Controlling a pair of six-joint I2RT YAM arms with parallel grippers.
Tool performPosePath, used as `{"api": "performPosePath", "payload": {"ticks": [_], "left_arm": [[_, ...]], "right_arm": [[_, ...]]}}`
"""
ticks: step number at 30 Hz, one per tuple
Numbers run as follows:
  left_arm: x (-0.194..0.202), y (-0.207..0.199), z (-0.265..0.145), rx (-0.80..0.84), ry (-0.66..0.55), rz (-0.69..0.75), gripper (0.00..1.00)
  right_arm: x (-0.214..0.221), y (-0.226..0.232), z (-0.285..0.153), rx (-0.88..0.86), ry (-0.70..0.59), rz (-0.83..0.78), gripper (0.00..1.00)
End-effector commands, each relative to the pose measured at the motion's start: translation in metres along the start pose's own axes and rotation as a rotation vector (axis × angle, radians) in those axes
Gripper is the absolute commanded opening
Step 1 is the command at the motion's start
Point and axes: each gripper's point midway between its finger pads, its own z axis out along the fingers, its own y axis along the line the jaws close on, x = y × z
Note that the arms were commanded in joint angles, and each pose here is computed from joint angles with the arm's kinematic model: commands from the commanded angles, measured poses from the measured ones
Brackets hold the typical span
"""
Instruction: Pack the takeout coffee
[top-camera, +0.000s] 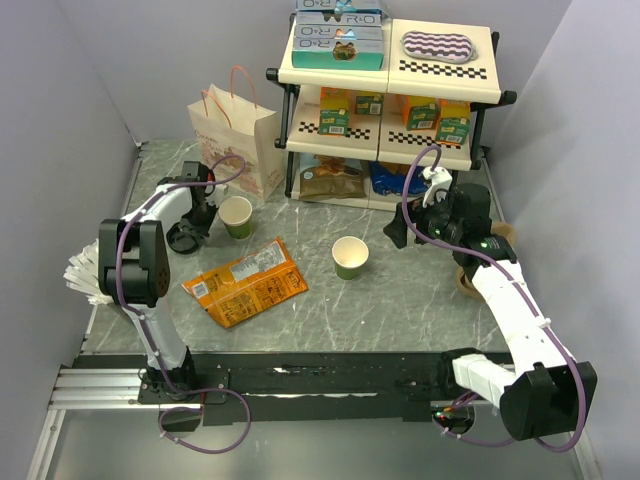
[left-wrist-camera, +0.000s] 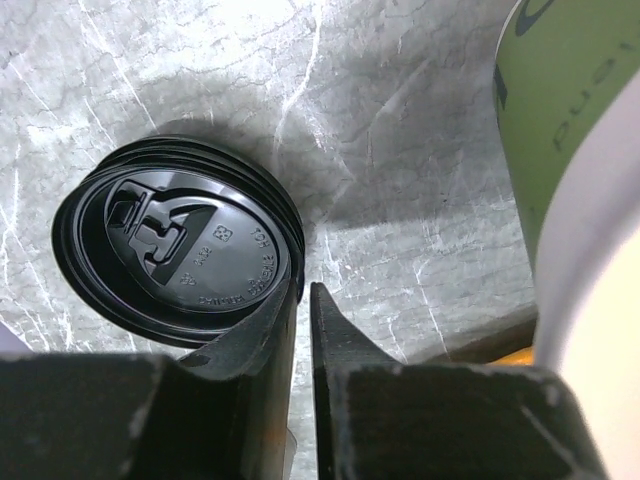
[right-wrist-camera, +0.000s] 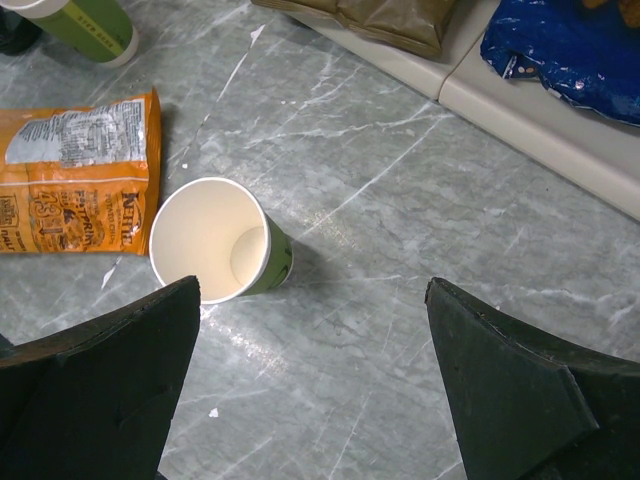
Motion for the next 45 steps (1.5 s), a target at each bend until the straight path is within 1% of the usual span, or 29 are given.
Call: {"api": "performPosePath", "payload": {"ticks": [1, 6, 11, 25, 31, 33, 35, 42, 45], "left_arm": [[-0.003, 0.003, 0.000, -0.021, -0.003, 0.012, 0.16], [-0.001, 0.006, 0.001, -0.039, 0.002, 0.021, 0.15], [0.001, 0.009, 0.002, -0.052, 0.006, 0.027, 0.16], [0.003, 0.006, 0.001, -0.038, 0.020, 0.023, 0.16], [0.005, 0.007, -0.003, -0.046, 0.024, 0.019, 0.22], [0.007, 0.009, -0.004, -0.055, 0.029, 0.024, 0.22], [0.010, 0.011, -0.003, -0.065, 0.036, 0.026, 0.21], [0.013, 0.011, 0.000, -0.071, 0.050, 0.020, 0.14], [0.015, 0.012, 0.002, -0.075, 0.057, 0.024, 0.14]], "right_arm": [[-0.009, 0.002, 0.001, -0.009, -0.034, -0.014, 1.00], [-0.009, 0.003, 0.001, -0.012, -0.034, -0.013, 1.00], [-0.010, 0.002, 0.002, -0.012, -0.035, -0.012, 1.00], [-0.009, 0.002, 0.005, -0.018, -0.028, -0.004, 1.00], [-0.009, 0.002, 0.007, -0.020, -0.026, -0.004, 1.00], [-0.007, 0.002, 0.008, -0.023, -0.022, -0.002, 1.00], [-0.008, 0.002, 0.008, -0.021, -0.027, -0.001, 1.00], [-0.007, 0.002, 0.010, -0.024, -0.024, 0.003, 1.00], [-0.008, 0.001, 0.009, -0.023, -0.024, 0.002, 1.00]]}}
